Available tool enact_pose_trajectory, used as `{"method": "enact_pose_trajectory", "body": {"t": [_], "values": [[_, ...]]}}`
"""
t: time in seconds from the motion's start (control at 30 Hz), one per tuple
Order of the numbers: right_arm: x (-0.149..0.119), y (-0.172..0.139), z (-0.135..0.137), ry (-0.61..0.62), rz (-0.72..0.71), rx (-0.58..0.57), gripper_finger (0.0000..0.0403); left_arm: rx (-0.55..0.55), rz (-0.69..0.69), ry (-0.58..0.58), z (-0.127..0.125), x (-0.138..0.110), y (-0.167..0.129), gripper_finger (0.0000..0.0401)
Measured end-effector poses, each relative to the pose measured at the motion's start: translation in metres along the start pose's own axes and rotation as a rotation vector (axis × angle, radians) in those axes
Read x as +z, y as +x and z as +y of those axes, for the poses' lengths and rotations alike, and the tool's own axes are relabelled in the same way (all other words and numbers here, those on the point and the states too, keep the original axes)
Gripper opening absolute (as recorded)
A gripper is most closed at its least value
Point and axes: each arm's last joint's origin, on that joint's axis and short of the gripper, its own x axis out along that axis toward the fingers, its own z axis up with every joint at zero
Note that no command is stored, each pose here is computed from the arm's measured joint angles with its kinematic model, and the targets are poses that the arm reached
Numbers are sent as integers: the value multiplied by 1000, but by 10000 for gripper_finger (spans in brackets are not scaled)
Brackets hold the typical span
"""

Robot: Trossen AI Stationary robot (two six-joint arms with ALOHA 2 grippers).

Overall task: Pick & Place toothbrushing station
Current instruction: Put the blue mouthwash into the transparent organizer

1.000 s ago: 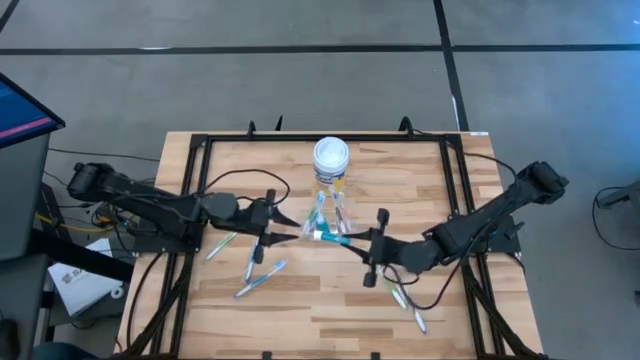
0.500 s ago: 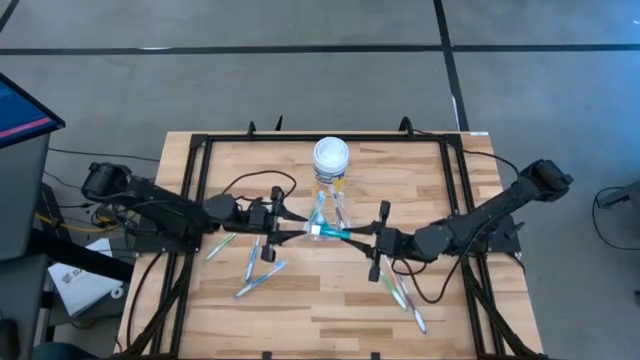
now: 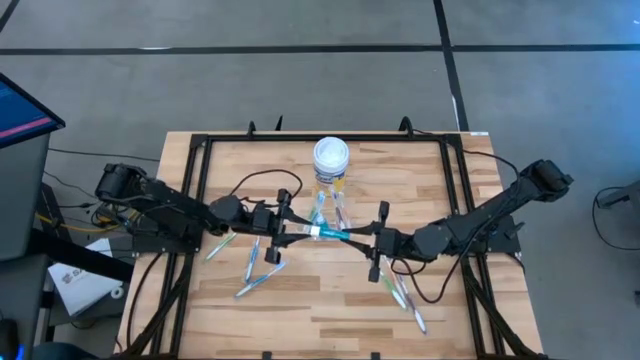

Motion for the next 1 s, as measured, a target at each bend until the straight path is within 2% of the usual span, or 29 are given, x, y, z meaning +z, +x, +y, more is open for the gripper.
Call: {"method": "enact_pose_trajectory", "body": {"t": [1.0], "values": [[-3,11,-11,25,9,23,67,-10,-15,-12,-1,2,0,127]]}}
